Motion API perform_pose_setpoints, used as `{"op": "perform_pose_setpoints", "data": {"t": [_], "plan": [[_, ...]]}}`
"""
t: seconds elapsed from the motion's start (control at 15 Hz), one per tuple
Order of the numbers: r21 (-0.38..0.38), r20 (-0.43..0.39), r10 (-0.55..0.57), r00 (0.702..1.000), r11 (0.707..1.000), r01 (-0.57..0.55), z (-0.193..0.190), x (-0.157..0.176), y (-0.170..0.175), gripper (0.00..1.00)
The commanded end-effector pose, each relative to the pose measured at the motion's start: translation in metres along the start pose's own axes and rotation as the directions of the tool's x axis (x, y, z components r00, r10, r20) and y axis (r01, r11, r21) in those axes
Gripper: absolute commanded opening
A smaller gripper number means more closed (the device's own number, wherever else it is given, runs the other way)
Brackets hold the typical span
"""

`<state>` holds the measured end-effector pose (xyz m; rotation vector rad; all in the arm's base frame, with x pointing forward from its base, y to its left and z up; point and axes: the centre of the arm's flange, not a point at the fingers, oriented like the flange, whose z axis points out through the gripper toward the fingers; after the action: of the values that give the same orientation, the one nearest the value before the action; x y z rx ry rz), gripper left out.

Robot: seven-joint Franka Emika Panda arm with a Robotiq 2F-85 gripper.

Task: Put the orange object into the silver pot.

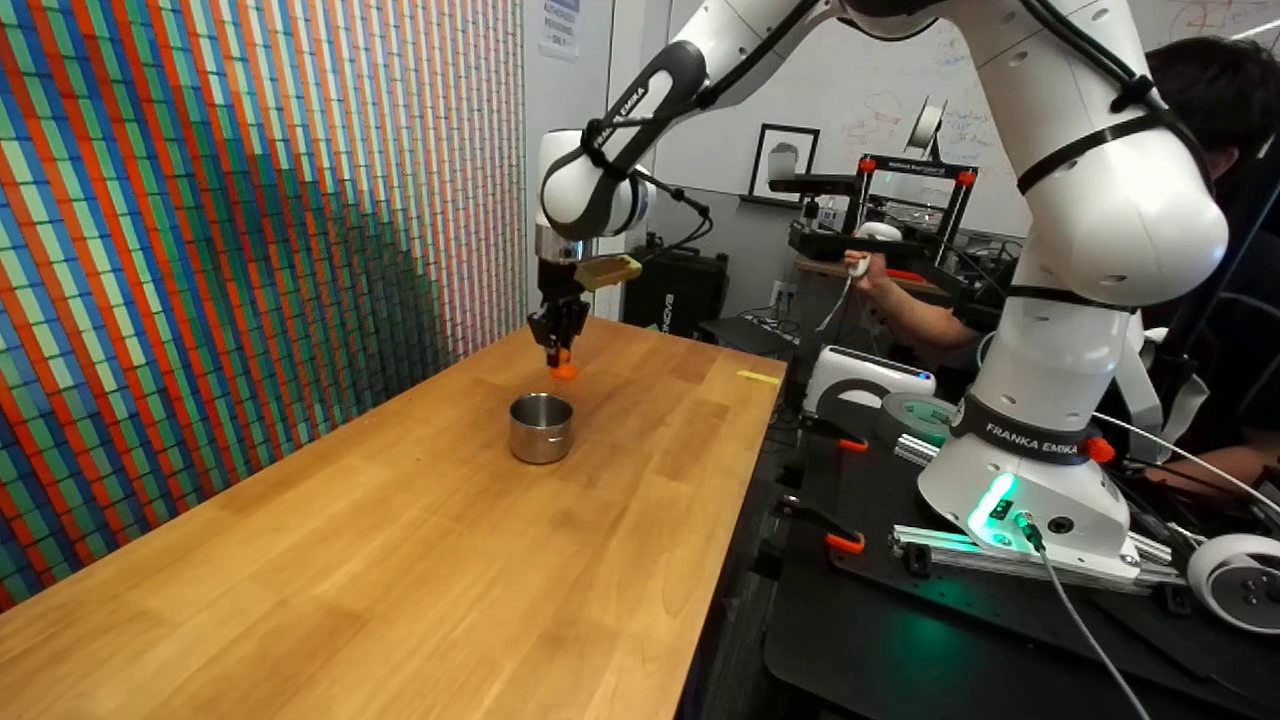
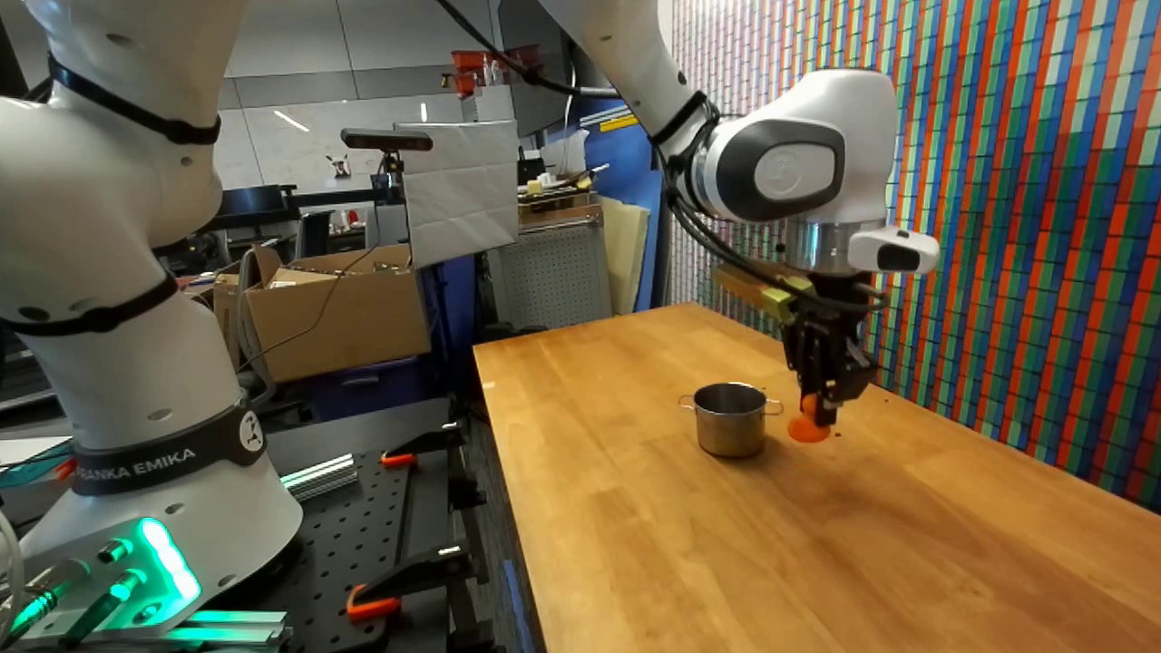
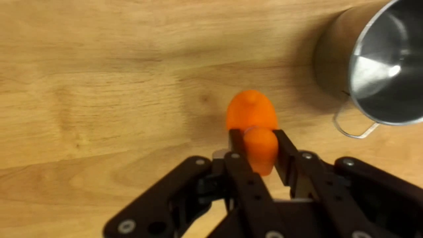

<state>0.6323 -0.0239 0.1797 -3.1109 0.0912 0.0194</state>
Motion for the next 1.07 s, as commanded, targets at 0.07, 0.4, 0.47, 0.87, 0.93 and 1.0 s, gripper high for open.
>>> {"op": "perform_pose_setpoints", "data": {"t": [0.07, 0.4, 0.47, 0.87, 0.93, 1.0], "plan": [[0.128, -0.003, 0.012, 1.0, 0.992, -0.011, -0.091, -0.012, -0.023, 0.16], [0.209, -0.008, 0.007, 1.0, 0.978, -0.005, -0.103, -0.022, -0.054, 0.16], [0.217, -0.002, 0.005, 1.0, 0.976, -0.005, -0.097, -0.021, -0.054, 0.16], [0.244, 0.071, -0.034, 0.997, 0.97, 0.016, -0.05, -0.039, -0.071, 0.16], [0.243, 0.073, -0.04, 0.997, 0.97, 0.022, -0.046, -0.041, -0.072, 0.16], [0.239, 0.065, -0.048, 0.997, 0.97, 0.031, -0.041, -0.042, -0.074, 0.16]]}}
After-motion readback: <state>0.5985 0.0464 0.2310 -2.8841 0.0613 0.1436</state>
